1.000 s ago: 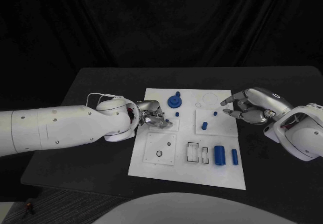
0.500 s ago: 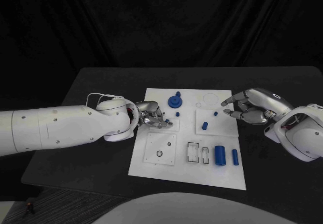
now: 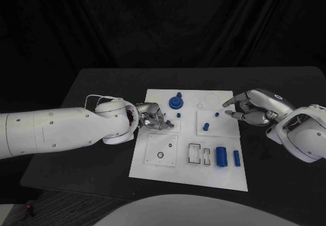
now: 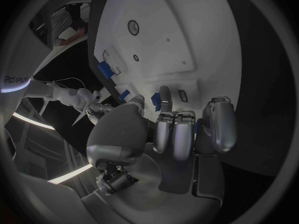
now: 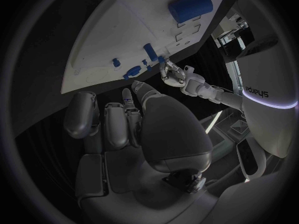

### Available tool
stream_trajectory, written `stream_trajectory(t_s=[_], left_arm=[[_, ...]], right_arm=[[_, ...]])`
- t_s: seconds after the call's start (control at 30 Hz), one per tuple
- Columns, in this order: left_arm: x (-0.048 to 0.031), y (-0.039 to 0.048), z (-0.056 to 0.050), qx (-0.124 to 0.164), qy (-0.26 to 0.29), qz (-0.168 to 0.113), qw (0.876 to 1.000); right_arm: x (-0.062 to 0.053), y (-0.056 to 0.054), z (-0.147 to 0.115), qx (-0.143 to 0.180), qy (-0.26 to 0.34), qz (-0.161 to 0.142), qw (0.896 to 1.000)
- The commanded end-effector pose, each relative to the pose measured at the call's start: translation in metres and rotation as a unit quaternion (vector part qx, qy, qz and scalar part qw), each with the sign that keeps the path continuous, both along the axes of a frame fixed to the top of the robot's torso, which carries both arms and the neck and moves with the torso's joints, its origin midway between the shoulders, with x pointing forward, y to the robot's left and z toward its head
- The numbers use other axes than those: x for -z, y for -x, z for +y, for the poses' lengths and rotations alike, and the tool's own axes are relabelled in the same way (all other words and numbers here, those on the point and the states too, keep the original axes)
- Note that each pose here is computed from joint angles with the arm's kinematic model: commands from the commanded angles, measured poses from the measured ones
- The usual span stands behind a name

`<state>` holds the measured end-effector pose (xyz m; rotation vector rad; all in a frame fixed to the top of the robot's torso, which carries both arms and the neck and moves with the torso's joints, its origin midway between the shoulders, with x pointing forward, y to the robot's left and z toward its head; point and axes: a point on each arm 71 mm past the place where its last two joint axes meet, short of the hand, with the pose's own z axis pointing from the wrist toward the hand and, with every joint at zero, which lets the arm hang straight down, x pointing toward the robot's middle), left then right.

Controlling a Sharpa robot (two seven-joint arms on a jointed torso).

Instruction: Assemble the parts on the task board

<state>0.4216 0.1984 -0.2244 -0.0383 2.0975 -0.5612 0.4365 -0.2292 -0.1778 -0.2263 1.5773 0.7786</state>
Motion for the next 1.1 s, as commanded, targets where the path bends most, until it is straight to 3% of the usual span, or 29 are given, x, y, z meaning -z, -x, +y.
stream_trajectory(t_s=[0.03,0.2,0.4,1.1], left_arm=[[-0.0134,-0.0036,-0.004,0.010,0.004,-0.022,1.000],[-0.0311,-0.0116,-0.007,0.024,-0.006,-0.033,0.999],[-0.0410,-0.0170,-0.010,0.037,-0.023,-0.030,0.999],[-0.0332,-0.0270,-0.016,0.041,-0.086,0.015,0.995]], right_arm=[[0.002,0.000,-0.001,0.008,0.003,0.005,1.000],[0.002,-0.001,-0.001,0.008,0.004,0.006,1.000],[0.002,-0.001,0.000,0.009,0.004,0.007,1.000],[0.002,-0.001,0.000,0.008,0.006,0.009,1.000]])
